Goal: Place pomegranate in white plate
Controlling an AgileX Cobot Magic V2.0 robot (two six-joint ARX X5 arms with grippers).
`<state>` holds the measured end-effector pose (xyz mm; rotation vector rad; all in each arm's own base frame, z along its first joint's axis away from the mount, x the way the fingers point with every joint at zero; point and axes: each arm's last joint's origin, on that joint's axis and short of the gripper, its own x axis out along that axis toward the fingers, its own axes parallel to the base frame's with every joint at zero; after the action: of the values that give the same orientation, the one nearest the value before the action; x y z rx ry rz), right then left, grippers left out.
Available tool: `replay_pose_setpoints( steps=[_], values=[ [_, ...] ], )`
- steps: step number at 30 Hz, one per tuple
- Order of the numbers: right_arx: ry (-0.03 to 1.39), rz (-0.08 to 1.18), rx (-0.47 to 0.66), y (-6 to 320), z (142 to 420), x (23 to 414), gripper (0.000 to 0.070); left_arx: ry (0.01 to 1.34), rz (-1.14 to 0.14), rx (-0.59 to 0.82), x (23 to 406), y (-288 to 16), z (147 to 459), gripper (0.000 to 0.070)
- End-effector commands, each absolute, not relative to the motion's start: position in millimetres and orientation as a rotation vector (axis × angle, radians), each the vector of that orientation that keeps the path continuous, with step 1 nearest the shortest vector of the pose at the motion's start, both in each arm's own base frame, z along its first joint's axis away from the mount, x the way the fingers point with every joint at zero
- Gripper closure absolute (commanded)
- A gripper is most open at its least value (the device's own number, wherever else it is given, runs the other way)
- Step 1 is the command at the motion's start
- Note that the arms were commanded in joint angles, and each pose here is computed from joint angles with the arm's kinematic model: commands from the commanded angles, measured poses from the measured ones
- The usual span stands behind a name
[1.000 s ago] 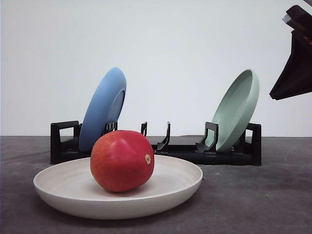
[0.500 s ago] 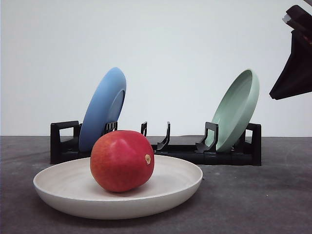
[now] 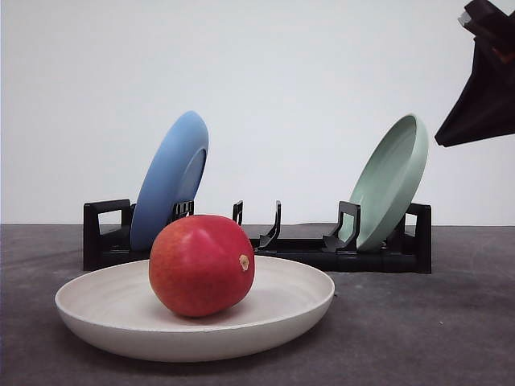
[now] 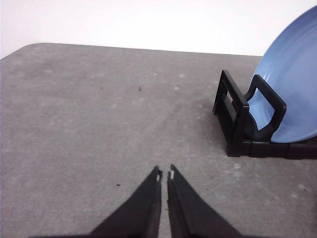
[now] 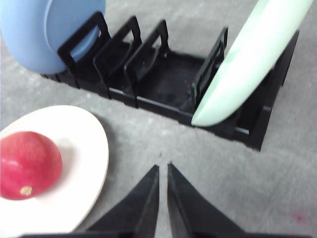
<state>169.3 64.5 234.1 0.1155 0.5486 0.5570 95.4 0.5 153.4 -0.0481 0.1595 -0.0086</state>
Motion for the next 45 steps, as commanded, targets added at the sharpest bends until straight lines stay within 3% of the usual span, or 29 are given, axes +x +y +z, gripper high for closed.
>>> replay_pose_setpoints(
  steps=[1,9,12,17,22,33,45],
  values=[
    [0.524,0.563,0.108,65,237,171,0.0677,0.154,-0.006,-0.048,96,1,152,0.07],
    [0.518,0.564,0.105,65,237,171,0.0677,0.154,-0.006,-0.047,96,1,152,0.07],
    [0.498,0.552,0.03,62,239,167,0.0677,0.154,-0.006,-0.047,96,1,152,0.07],
    [0.432,0.399,-0.03,46,237,152,0.0677,0.154,-0.006,-0.048,96,1,152,0.07],
    [0.361,0.247,-0.022,26,220,130,0.0677,0.154,-0.006,-0.047,96,1,152,0.07],
    [0.186,0.045,-0.001,3,176,101,0.0677,0.154,-0.006,-0.047,96,1,152,0.07],
    [0.124,0.019,0.016,1,154,97,0.0677,0.154,-0.006,-0.047,96,1,152,0.07]
  ],
)
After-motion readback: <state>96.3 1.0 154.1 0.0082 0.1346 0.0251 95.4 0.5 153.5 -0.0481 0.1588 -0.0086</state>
